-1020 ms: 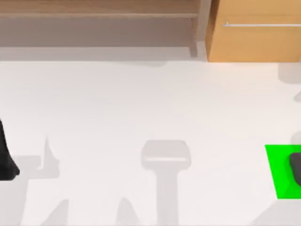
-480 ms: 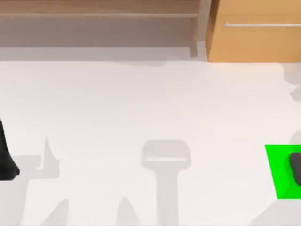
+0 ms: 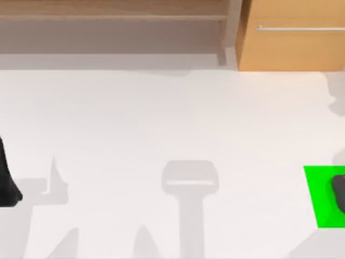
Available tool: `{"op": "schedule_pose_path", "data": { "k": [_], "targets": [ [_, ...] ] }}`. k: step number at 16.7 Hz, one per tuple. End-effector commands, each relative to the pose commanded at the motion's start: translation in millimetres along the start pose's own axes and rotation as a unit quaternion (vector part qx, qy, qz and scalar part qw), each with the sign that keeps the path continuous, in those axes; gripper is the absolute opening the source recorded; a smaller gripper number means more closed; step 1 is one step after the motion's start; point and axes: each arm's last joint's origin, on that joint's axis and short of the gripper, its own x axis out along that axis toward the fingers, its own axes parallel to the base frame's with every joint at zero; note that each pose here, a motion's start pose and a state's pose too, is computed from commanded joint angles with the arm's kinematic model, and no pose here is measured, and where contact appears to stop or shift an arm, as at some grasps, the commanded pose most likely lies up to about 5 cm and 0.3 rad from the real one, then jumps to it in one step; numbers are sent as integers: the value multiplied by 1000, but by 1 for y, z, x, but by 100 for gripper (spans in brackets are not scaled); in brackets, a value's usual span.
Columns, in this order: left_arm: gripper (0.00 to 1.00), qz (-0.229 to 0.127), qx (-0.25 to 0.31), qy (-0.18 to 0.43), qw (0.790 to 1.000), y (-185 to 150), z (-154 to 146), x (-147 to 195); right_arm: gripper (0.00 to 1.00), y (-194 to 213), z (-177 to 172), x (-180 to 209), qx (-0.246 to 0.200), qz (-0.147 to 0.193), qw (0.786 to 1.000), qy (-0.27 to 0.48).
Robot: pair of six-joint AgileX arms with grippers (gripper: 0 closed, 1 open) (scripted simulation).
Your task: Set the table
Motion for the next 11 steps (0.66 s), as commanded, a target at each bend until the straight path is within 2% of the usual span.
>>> {"op": "schedule_pose_path", "data": {
  "k": [7,11],
  "targets": [
    [100,0,0,0,1000,0,0,0,100,-2,-2,-35,-9,9,1000,3],
    [100,0,0,0,1000,0,0,0,100,-13,1,-48,0,0,1000,0]
  ]
}}
